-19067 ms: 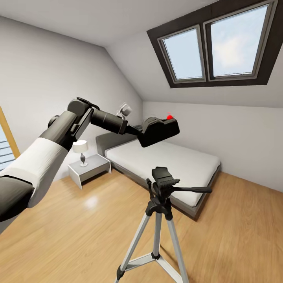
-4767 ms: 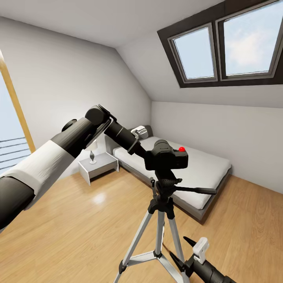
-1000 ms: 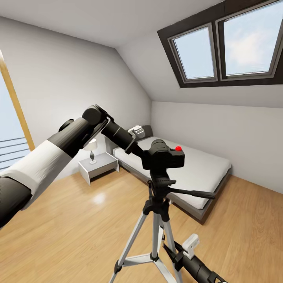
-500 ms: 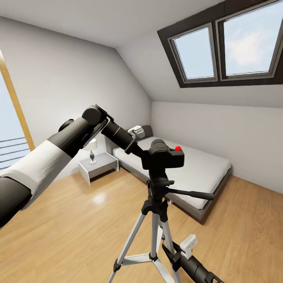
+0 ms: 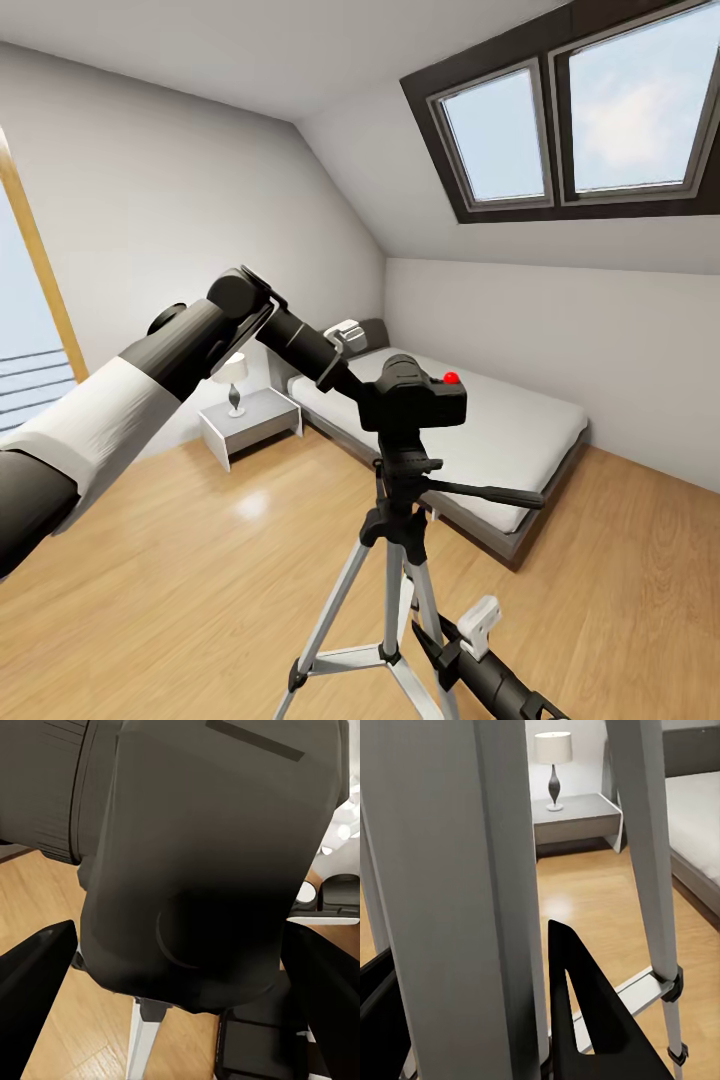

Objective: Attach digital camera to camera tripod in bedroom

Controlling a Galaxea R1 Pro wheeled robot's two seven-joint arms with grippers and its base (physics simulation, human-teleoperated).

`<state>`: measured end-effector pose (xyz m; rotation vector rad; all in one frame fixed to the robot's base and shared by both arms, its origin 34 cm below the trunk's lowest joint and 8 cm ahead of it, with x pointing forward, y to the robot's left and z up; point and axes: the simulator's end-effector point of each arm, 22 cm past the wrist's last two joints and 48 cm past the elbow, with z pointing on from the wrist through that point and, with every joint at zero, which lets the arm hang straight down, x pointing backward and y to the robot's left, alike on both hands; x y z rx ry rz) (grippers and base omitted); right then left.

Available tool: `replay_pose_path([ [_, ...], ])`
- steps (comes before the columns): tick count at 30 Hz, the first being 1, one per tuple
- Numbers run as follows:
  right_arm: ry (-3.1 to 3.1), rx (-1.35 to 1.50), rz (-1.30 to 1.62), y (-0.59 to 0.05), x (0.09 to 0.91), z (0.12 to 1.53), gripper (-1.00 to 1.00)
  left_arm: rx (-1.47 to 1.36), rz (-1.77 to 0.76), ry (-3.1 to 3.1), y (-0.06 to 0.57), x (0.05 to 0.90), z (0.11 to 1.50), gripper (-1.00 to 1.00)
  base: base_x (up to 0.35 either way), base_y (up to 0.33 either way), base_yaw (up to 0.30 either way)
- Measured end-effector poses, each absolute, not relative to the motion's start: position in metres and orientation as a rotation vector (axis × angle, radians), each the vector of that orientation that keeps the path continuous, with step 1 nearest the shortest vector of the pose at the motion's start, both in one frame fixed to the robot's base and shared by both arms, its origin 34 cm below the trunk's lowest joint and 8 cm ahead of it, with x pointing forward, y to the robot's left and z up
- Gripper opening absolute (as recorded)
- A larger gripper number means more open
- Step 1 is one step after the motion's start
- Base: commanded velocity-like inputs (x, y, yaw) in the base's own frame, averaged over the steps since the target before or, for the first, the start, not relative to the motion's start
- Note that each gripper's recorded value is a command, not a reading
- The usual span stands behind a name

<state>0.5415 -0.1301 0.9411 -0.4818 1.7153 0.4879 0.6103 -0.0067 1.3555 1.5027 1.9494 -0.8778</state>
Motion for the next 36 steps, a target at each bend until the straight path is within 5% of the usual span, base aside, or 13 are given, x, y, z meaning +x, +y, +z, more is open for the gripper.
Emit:
replay_pose_path([
  [32,1.714,-0.485,0.487,-0.1297,0.5413,0.9412,-1.00,1.492,-0.870,1.959,-0.0018,0.6134,1.3543,-1.00,0.000,0.000,0.000],
  [33,1.714,-0.485,0.487,-0.1296,0.5413,0.9412,-1.00,1.492,-0.870,1.959,-0.0018,0.6134,1.3543,1.00,0.000,0.000,0.000],
  [36,1.715,-0.483,0.487,-0.1300,0.5414,0.9411,-1.00,1.492,-0.876,1.957,-0.0018,0.6125,1.3551,1.00,0.000,0.000,0.000],
])
